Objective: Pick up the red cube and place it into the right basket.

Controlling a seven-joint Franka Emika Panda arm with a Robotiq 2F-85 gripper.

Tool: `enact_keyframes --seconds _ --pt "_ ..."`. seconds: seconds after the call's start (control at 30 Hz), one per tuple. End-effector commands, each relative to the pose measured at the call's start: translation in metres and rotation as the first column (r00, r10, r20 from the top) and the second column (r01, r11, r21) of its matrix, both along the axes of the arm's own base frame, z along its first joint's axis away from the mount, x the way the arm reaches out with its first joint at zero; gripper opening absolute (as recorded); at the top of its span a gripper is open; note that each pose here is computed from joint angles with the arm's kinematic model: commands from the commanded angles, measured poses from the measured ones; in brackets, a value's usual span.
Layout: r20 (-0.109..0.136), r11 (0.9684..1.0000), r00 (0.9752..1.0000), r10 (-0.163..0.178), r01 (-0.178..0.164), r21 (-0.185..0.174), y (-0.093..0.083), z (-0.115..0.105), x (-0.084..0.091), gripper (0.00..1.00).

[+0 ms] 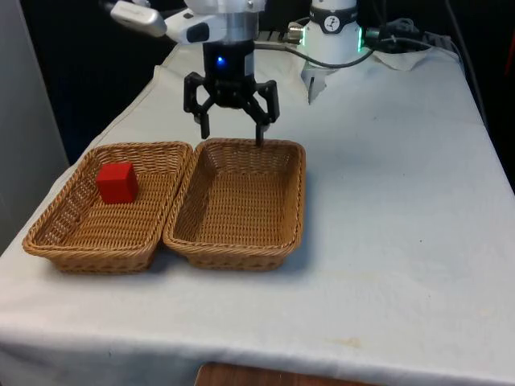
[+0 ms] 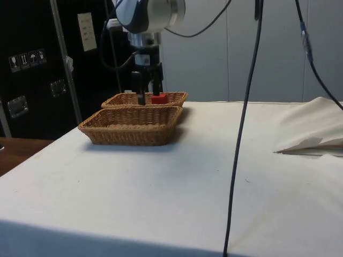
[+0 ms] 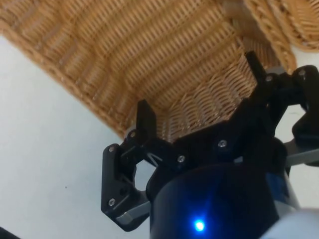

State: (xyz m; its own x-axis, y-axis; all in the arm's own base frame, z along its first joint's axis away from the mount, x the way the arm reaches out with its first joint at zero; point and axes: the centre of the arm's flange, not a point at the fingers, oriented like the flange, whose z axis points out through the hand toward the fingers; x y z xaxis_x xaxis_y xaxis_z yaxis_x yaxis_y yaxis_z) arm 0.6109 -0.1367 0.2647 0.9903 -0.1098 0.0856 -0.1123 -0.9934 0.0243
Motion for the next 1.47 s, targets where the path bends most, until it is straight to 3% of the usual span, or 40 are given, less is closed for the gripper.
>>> enact_keyframes --seconds 0.0,0.5,0.77,0.8,1.23,1.4,1.43 --pt "0.005 1.0 1.0 0.004 -0.004 -0.007 0.006 0.001 -0.002 1.0" --pt "-0.01 0.9978 0.9981 0.061 -0.061 0.026 0.034 0.004 -0.004 1.0" --pt "-0.008 0.9937 0.9941 0.108 -0.108 0.032 0.055 0.01 -0.007 1.0" --pt "-0.01 0.9941 0.9947 0.102 -0.102 0.038 0.051 0.009 -0.005 1.0" --pt "-0.003 0.986 0.987 0.161 -0.16 0.045 0.078 0.019 -0.012 1.0" --pt "-0.003 0.9819 0.983 0.184 -0.183 0.047 0.089 0.021 -0.016 1.0" --pt "-0.01 0.981 0.9826 0.185 -0.185 0.06 0.088 0.02 -0.014 1.0"
